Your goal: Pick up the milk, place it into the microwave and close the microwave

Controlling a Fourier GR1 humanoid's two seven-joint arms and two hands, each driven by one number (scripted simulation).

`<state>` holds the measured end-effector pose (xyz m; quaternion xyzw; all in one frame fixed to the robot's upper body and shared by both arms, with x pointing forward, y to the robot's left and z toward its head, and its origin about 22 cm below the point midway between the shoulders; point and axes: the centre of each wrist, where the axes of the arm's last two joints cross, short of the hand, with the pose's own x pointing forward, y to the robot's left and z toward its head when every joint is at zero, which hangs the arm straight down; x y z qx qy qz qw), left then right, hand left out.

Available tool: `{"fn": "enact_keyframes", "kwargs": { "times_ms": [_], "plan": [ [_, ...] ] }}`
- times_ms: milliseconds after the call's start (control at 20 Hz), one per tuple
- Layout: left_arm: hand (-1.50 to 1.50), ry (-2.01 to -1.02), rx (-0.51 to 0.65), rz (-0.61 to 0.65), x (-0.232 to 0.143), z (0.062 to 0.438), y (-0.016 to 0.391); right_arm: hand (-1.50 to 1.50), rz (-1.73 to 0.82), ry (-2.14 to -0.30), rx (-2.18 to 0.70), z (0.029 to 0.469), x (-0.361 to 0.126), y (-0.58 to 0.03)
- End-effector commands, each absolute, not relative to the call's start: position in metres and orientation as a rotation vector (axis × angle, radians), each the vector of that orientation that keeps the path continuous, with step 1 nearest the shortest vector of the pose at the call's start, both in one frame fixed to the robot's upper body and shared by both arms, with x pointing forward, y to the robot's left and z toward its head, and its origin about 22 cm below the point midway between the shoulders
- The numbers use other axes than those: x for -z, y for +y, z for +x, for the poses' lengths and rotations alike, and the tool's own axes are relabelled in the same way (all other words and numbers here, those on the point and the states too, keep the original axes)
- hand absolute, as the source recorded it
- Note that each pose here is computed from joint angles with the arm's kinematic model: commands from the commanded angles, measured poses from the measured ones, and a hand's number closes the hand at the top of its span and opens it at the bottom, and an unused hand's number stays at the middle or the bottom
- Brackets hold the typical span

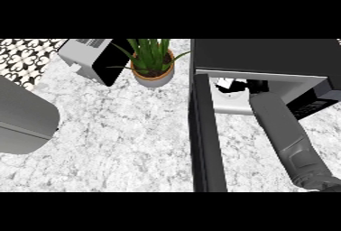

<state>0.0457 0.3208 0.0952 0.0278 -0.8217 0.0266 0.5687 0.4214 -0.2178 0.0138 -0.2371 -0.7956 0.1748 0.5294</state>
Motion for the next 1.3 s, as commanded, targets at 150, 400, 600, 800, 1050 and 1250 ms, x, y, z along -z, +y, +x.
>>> {"fn": "enact_keyframes", "kwargs": {
  "times_ms": [150, 400, 600, 800, 1050, 1250],
  "plan": [
    [-1.50, -1.937, -0.067, 0.048, -0.097, 0.052, 0.319, 1.50, -0.823, -1.971, -0.437, 0.435, -0.034, -0.228],
    [-1.50, -1.944, -0.039, 0.024, -0.091, 0.058, 0.320, 1.50, -0.918, -1.933, -0.489, 0.436, -0.039, -0.259],
    [-1.50, -1.945, -0.033, 0.003, -0.100, 0.061, 0.314, 1.50, -1.019, -1.857, -0.479, 0.435, -0.035, -0.258],
    [-1.50, -1.964, -0.021, 0.042, -0.095, 0.066, 0.320, -1.50, -1.311, -1.595, -0.407, 0.415, -0.009, -0.295],
    [-1.50, -1.922, 0.004, 0.080, -0.091, 0.067, 0.323, -1.50, -1.144, -1.784, -0.523, 0.432, -0.030, -0.269],
    [-1.50, -1.921, 0.037, 0.028, -0.093, 0.074, 0.318, -1.50, -1.101, -1.825, -0.562, 0.437, -0.035, -0.253]
  ]
}}
